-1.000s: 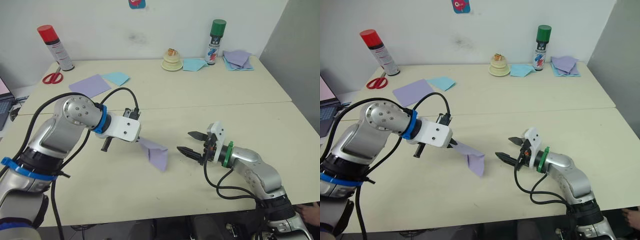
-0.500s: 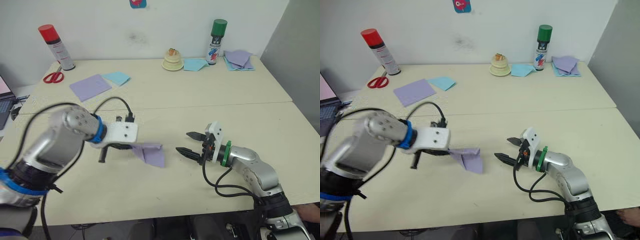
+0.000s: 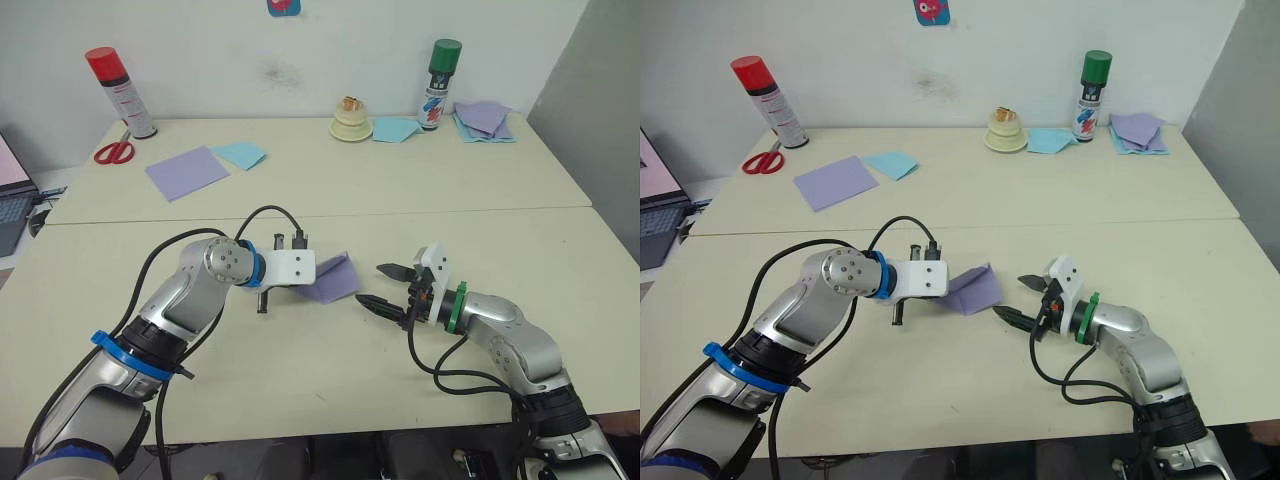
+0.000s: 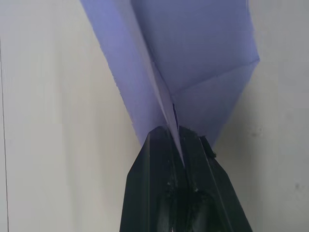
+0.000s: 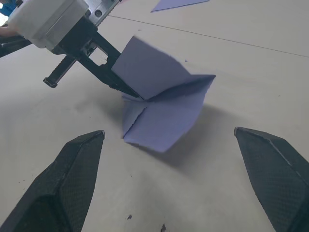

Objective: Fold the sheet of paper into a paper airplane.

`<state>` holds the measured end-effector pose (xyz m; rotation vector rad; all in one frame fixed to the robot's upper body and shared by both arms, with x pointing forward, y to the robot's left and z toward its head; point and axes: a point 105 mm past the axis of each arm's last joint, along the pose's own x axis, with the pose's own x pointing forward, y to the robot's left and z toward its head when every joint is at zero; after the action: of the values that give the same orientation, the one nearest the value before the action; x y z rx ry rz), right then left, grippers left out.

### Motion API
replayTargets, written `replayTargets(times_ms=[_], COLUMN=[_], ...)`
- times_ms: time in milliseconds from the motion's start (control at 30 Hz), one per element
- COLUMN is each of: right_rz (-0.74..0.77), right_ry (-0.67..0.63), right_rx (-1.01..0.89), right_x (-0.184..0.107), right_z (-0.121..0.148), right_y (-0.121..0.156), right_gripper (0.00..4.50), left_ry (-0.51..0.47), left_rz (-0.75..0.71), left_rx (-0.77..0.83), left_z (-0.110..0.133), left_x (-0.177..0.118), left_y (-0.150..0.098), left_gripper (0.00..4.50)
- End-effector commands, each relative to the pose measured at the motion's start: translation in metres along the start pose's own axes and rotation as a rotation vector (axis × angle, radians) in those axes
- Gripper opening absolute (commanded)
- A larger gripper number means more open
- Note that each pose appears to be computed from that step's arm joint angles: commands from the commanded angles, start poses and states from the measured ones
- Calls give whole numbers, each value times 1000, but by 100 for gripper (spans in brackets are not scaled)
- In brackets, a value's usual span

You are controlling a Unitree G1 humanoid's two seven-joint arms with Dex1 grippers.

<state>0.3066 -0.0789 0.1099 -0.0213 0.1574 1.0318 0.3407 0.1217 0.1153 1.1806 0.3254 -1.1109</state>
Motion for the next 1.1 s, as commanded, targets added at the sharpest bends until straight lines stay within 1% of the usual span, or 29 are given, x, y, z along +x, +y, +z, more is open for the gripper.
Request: replayTargets(times_ms=[33, 100, 200, 267, 300, 333, 400, 500, 667, 700, 767, 800, 833, 867, 933, 967, 1033, 1100], right_rz=[31, 49, 78, 97, 101, 103, 111, 127, 163, 171, 182, 183, 184, 183, 175, 170, 151, 138], right_ry=[-37, -31, -18, -12, -11, -11, -5, 4, 6, 8, 6, 3, -2, -12, -37, -58, -101, -116], right_rx=[-60, -80, -107, -118, -121, -123, -144, -178, -218, -229, -242, -240, -239, -237, -228, -210, -157, -135], right_x=[2, 2, 1, 1, 1, 1, 2, 0, 4, 6, 12, 15, 20, 26, 37, 43, 53, 58], right_z=[17, 19, 21, 23, 23, 24, 23, 21, 16, 15, 12, 11, 9, 8, 8, 10, 14, 15], right_y=[1, 0, 1, 1, 1, 0, 0, 3, 12, 14, 19, 21, 23, 25, 27, 28, 26, 23], right_gripper=[450, 450, 450, 450, 450, 450, 450, 450, 450, 450, 450, 450, 450, 450, 450, 450, 450, 414], left_ry=[-64, -83, -88, -42, -29, -23, -48, -112, -132, -122, -98, -96, -118, -159, -276, -319, -373, -373], left_rz=[-51, -118, -184, -210, -190, -174, -120, -119, -158, -161, -142, -123, -88, -56, -2, 18, 52, 76], left_rx=[121, 173, 214, 249, 265, 274, 288, 285, 223, 201, 160, 119, 49, -29, -206, -285, -418, -509], left_z=[15, 18, 17, 10, 7, 6, 9, 14, 8, 4, -6, -11, -13, -13, -6, -5, -3, -5], left_x=[-5, -9, -18, -26, -28, -28, -27, -31, -45, -51, -63, -71, -81, -91, -107, -115, -126, -131], left_y=[-9, -18, -22, -14, -5, 1, 14, 18, 13, 13, 16, 18, 22, 25, 26, 23, 13, -2], left_gripper=[71, 71, 71, 71, 71, 71, 71, 126, 281, 317, 374, 402, 437, 447, 447, 447, 447, 450])
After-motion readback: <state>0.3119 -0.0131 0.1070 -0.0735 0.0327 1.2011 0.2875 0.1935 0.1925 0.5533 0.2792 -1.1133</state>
